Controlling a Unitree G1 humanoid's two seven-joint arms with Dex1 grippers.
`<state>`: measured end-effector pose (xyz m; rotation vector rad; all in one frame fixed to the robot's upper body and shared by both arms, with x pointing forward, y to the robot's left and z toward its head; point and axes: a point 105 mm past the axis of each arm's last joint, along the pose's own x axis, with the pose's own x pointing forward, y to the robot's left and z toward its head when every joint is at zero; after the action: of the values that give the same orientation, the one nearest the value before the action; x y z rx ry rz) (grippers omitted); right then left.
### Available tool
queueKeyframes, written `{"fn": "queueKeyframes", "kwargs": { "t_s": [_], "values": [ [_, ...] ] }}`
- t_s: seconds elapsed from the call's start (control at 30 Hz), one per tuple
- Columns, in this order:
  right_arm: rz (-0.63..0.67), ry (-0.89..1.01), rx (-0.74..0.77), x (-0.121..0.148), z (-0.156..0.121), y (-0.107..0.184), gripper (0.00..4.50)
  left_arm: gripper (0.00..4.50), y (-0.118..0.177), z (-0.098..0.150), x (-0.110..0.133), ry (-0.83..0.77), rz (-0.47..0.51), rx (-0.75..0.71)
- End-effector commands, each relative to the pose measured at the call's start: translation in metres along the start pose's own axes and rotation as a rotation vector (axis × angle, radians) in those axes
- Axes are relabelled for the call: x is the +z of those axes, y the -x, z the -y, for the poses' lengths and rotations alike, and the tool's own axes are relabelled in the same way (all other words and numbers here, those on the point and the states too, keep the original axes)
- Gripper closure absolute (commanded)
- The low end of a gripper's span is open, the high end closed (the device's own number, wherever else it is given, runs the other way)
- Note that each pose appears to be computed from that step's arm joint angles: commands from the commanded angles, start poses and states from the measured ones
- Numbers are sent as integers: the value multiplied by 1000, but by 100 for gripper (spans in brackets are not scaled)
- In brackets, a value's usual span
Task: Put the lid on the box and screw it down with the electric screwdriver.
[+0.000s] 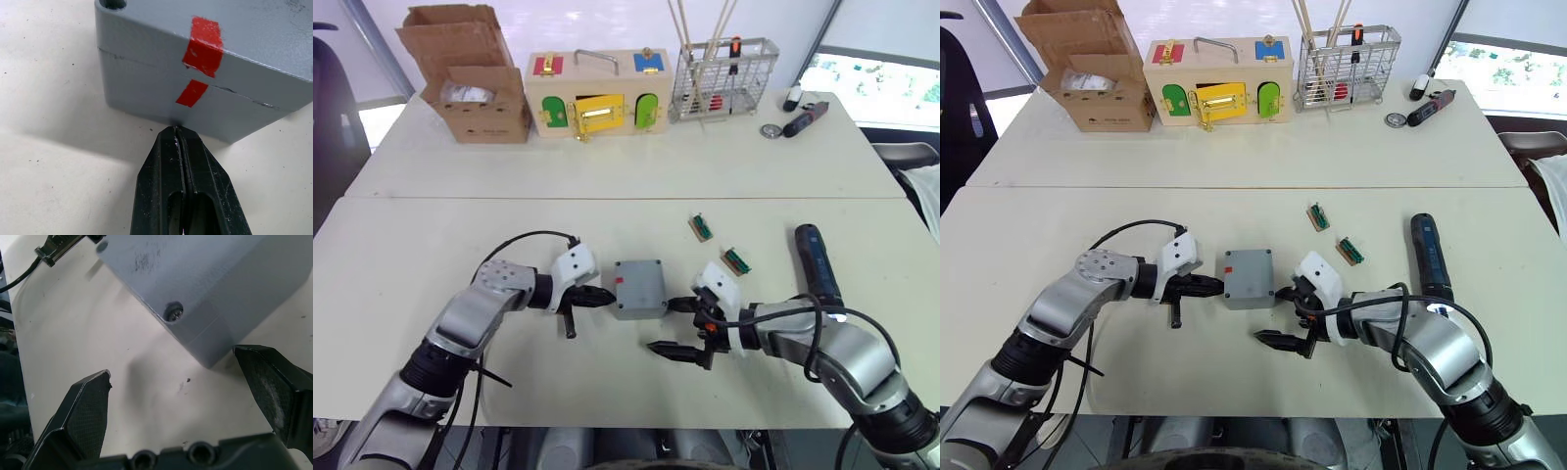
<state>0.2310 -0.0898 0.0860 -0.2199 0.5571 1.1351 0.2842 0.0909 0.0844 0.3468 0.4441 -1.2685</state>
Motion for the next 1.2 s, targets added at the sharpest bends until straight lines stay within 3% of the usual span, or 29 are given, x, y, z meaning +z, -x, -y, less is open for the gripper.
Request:
{"fn": "queueKeyframes", "kwargs": {
  "t_s": [0.03,0.2,0.27,0.33,0.4,0.53,0.67,0.93,1.1,1.13,1.2],
  "values": [
    [50,38,37,13,-10,-1,1,450,-4,3,4,-24,12,-24],
    [64,40,-56,20,4,21,1,450,11,-7,8,-20,12,10],
    [108,11,-99,29,10,35,1,450,23,-13,19,-3,62,24],
    [213,-67,-168,43,22,61,1,450,43,-21,54,78,224,30],
    [309,-121,-246,53,34,84,1,450,57,-16,80,71,296,-1],
    [377,-134,-371,58,50,103,1,450,56,8,84,-17,222,-79],
    [315,-81,-516,44,71,100,1,450,50,23,88,-103,183,-119],
    [276,-55,-626,12,94,82,1,450,42,33,88,-132,147,-142],
    [293,-27,-683,9,106,80,1,450,42,31,85,-120,139,-135],
    [297,-23,-698,9,109,80,53,450,42,30,83,-119,136,-133],
    [301,-17,-709,9,112,80,108,450,42,30,82,-119,131,-132]
  ]
}}
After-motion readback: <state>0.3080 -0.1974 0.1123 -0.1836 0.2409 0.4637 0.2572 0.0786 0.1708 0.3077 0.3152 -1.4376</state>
